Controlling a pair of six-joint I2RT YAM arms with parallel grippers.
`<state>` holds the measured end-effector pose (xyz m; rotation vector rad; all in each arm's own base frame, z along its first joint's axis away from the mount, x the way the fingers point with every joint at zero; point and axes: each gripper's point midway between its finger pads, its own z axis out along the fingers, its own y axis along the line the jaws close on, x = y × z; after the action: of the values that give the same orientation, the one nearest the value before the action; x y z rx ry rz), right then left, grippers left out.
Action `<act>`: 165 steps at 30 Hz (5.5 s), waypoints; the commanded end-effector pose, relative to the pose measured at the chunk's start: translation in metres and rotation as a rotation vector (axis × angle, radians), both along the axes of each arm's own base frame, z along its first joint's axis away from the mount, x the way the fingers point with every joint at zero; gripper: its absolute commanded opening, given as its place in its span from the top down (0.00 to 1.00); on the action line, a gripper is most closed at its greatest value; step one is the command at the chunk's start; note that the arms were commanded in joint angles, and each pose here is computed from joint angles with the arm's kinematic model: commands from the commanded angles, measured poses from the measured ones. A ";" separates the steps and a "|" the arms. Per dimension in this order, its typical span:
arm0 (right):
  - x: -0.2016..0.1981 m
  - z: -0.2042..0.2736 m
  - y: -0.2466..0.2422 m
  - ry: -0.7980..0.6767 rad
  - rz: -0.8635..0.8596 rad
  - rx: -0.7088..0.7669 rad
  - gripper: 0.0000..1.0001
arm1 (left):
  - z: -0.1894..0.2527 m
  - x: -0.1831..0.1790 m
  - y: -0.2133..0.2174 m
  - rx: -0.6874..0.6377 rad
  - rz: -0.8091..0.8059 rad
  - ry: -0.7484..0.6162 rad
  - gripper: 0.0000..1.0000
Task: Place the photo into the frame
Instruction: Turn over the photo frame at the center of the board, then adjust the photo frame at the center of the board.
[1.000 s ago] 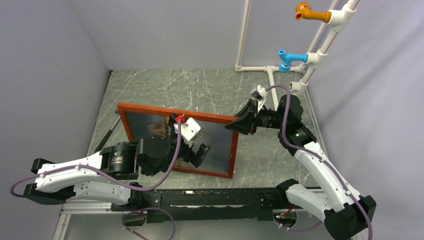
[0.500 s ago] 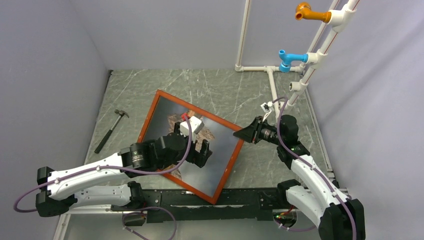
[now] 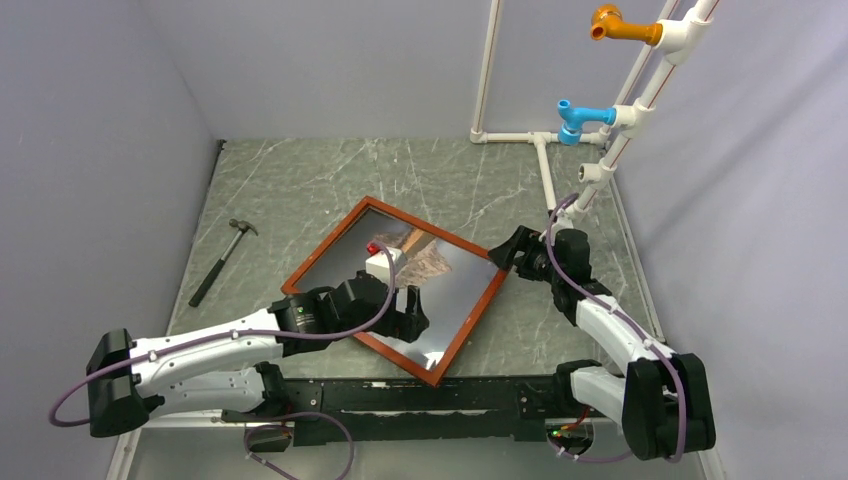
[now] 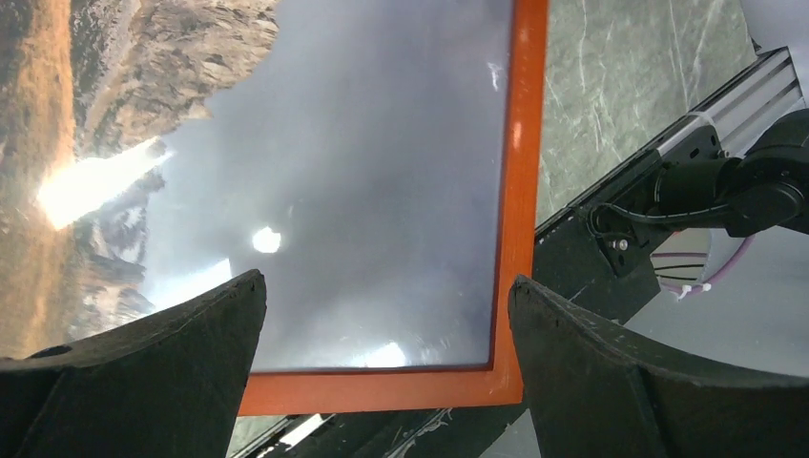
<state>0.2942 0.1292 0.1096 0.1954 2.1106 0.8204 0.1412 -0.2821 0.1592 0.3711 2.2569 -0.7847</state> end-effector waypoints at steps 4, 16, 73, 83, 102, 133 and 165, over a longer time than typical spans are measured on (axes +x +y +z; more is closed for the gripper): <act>0.044 0.021 -0.035 -0.088 -0.178 -0.140 0.01 | -0.006 -0.004 -0.011 -0.057 0.014 0.069 0.01; 0.009 0.005 -0.030 0.185 -0.141 -0.138 0.00 | -0.033 -0.003 -0.003 -0.069 0.081 0.166 0.01; 0.061 -0.078 -0.003 0.365 0.098 -0.939 0.88 | -0.060 0.028 0.111 0.013 0.351 0.229 0.01; 0.058 -0.044 0.009 0.361 0.034 -0.768 0.12 | -0.071 0.053 0.173 0.122 0.546 0.278 0.01; -0.063 -0.062 0.027 0.532 0.179 -0.223 0.03 | -0.119 0.084 0.220 0.104 0.686 0.460 0.07; 0.131 -0.065 0.099 0.400 0.210 -0.564 0.00 | -0.128 -0.010 0.091 -0.111 0.377 0.596 0.50; -0.038 -0.034 0.080 0.528 0.119 -0.333 0.00 | -0.021 0.049 0.072 -0.051 0.352 0.366 0.01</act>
<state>0.2782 0.1853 0.0766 0.0759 2.7245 0.3981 0.1588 -0.2064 0.0984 -0.2199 2.6469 -0.6953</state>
